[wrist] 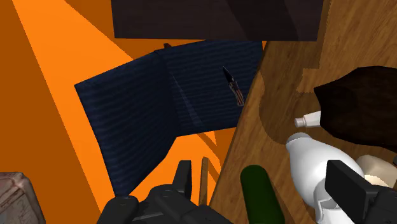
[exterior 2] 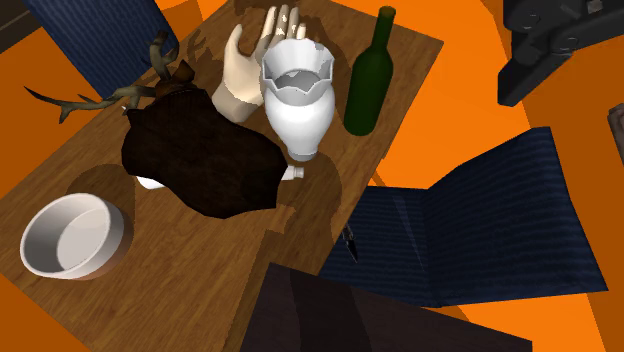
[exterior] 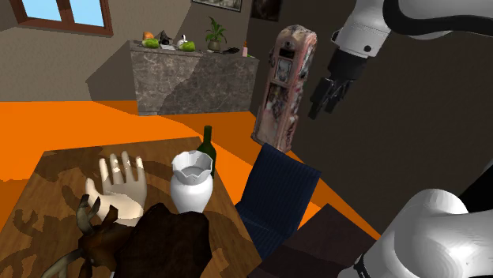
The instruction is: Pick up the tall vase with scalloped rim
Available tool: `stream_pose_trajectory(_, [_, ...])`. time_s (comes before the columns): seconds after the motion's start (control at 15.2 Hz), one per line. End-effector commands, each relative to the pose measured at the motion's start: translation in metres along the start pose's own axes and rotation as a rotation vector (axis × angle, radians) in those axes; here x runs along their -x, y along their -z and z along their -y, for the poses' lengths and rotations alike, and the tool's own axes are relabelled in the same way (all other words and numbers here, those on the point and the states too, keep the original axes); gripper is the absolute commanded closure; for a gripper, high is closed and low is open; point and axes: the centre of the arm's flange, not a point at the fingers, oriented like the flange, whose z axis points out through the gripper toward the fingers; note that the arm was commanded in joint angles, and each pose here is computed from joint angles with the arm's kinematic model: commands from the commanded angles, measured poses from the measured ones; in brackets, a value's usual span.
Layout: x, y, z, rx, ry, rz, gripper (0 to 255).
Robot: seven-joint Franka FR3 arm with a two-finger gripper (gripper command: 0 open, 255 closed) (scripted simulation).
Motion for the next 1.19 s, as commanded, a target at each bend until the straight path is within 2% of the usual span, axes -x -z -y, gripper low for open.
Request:
stream_pose_trajectory(0.0, [0.0,0.0,0.0,0.0,0.0,0.0,0])
stream_pose_trajectory(1.12, [-0.143,-0.115,0.168,0.136,0.175,0.112,0])
